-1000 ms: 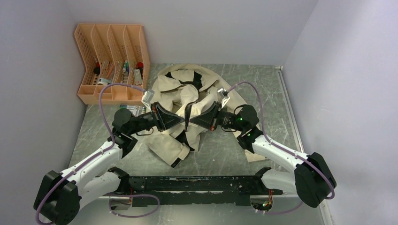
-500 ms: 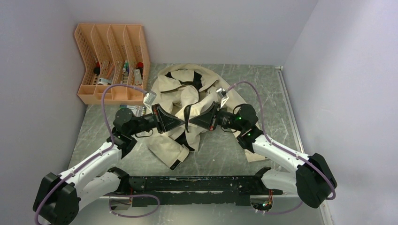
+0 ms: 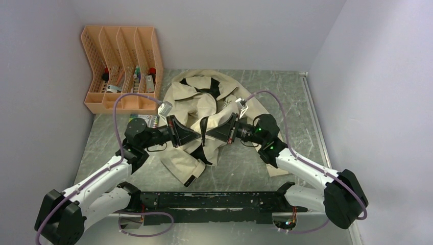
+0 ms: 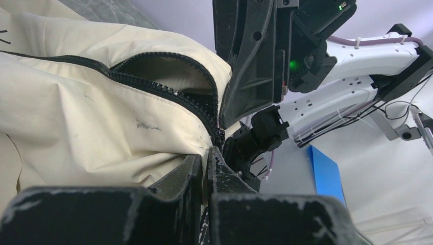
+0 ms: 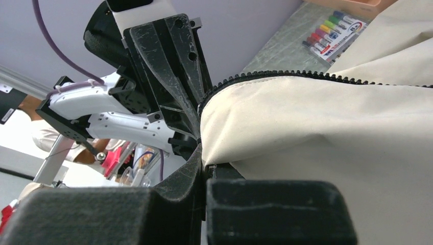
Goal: Zip up the jacket
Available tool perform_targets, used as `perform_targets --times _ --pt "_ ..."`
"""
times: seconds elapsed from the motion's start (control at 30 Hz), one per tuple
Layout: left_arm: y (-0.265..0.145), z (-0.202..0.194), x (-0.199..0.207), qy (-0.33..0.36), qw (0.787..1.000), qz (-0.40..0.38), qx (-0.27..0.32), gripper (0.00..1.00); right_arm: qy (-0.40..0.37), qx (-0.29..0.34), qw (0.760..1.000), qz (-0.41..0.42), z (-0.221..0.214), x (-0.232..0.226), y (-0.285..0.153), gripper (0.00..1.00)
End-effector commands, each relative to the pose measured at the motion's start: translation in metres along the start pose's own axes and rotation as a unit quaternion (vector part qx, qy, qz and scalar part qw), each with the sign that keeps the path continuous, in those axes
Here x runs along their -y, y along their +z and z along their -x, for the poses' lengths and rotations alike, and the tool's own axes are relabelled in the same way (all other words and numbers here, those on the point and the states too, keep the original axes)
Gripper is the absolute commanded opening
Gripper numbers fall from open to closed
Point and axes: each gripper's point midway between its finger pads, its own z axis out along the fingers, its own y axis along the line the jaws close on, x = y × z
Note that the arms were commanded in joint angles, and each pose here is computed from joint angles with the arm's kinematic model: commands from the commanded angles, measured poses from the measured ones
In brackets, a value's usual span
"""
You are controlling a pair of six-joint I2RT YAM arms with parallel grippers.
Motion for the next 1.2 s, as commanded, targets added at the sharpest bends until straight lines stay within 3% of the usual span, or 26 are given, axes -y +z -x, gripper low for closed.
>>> perform_targets --times 0.0,0.37,0.7,1.17 --pt "-0.002 -0.028 -0.002 -0.011 0.999 -0.002 -0.045 0.08 -0.019 0.069 0.997 -0.011 0.033 -0.008 -0.003 0.00" --pt "0.003 -0.054 -0.025 -0.058 0.995 0.037 -0.073 0.08 0.033 0.064 0.994 -0.079 0.026 0.020 -0.005 0.00" --pt "0.014 -0.074 -0.033 -0.124 0.987 0.013 -0.097 0.08 0.102 0.050 0.978 -0.173 0.007 0.064 -0.015 0.00" --pt "0.030 -0.082 -0.020 -0.164 0.979 -0.035 -0.120 0.08 0.145 0.047 0.963 -0.222 -0.002 0.088 -0.030 0.00"
